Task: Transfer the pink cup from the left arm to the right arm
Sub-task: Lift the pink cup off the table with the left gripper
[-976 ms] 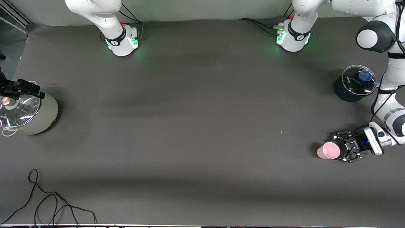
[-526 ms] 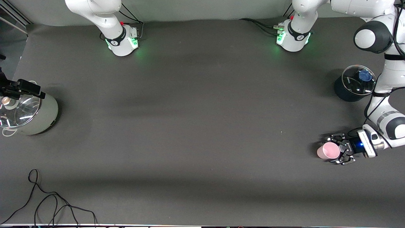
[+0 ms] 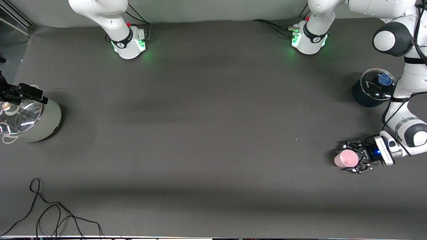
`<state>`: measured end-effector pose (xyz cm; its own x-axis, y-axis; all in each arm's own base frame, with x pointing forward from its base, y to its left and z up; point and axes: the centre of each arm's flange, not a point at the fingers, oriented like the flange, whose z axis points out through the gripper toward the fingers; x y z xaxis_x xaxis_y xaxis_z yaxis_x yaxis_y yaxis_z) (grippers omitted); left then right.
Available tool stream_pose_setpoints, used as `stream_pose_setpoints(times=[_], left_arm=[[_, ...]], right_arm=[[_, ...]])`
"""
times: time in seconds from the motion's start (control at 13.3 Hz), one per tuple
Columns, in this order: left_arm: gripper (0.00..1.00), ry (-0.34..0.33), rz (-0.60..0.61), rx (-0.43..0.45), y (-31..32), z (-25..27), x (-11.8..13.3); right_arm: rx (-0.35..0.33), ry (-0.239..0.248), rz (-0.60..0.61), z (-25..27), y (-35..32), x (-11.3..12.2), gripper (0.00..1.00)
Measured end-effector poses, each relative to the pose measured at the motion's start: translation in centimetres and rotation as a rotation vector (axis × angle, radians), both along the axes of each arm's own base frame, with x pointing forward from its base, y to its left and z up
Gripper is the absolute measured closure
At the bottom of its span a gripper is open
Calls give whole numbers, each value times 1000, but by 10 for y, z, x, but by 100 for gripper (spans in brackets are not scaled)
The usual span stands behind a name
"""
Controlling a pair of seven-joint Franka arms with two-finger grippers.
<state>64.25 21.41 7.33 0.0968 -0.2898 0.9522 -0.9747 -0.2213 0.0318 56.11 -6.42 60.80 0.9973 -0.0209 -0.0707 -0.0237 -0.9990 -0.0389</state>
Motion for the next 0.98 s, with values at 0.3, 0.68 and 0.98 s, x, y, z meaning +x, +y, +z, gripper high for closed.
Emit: stream_pose_setpoints(times=[0.3,0.68,0.98], left_arm=[[0,-26,-5,5,2,-4,-4],[34,-31,-6,6,2,-4,-4],[34,-32,-3,9,4,-1,-2]], right_arm=[[0,0,0,0,0,0,0],[0,0,1,0,0,0,0],[0,0,1,0,0,0,0]])
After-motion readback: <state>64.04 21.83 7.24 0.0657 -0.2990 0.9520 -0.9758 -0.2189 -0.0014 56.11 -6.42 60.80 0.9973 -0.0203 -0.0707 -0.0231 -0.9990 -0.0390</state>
